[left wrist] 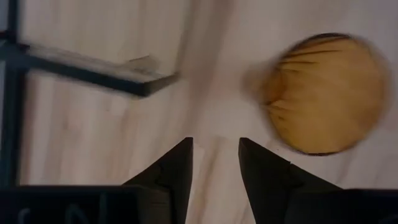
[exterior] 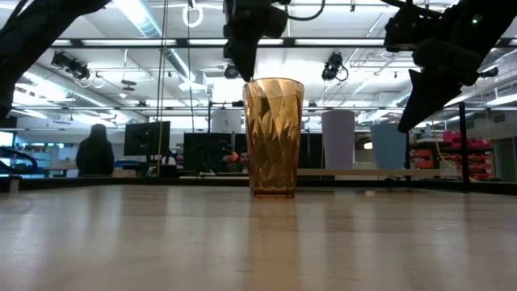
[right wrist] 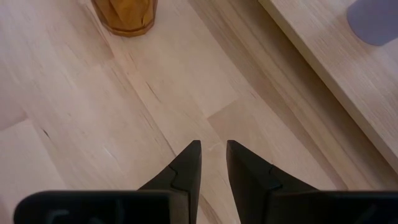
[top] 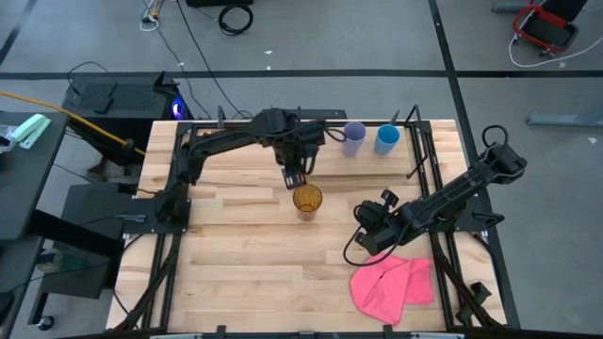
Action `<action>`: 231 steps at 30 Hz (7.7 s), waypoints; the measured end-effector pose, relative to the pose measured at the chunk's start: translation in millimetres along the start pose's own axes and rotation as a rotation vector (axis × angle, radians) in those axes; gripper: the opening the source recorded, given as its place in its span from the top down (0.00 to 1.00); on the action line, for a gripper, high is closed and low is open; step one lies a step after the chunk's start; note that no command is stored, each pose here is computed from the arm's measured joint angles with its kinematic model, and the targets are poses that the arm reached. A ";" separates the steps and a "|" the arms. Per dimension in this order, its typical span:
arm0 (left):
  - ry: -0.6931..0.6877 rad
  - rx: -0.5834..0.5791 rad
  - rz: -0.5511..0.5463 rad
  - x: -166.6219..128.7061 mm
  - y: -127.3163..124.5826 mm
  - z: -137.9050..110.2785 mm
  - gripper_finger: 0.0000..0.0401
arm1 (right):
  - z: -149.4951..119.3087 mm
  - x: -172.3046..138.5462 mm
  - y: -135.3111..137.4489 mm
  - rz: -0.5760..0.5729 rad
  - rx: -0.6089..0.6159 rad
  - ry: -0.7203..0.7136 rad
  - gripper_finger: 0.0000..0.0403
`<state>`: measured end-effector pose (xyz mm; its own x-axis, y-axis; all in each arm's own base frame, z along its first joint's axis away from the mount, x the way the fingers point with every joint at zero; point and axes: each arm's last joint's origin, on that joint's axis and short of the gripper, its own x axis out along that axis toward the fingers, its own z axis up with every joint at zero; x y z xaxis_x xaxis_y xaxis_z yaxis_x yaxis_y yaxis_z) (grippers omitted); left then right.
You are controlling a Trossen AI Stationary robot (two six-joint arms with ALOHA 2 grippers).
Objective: Stack small to large cups/mugs on shelf
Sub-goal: Put the brown cup on the shelf
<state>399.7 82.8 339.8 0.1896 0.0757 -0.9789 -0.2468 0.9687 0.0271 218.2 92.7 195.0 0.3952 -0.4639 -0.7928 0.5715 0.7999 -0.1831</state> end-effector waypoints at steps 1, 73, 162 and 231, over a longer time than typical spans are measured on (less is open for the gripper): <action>0.002 -0.013 0.015 -1.1 4.4 -0.8 0.66 | 0.0 0.0 0.1 0.001 0.000 0.000 0.79; -0.085 -0.328 0.064 94.2 32.7 -206.3 0.73 | 131.5 -34.3 -29.8 0.198 0.097 -0.072 0.79; -0.586 -0.008 -0.222 79.5 -51.7 -169.0 0.78 | 187.9 32.2 -30.0 0.500 0.012 0.146 0.63; -0.700 -0.050 -0.332 120.1 -58.8 -130.6 0.89 | 177.0 42.4 -38.5 0.430 0.021 0.230 0.76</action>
<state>312.9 4.0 194.2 0.8133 -0.0684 -0.5777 -0.1119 0.9561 -0.2708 340.2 -25.1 271.3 0.4307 0.0045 -0.9025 0.4071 0.8915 0.1987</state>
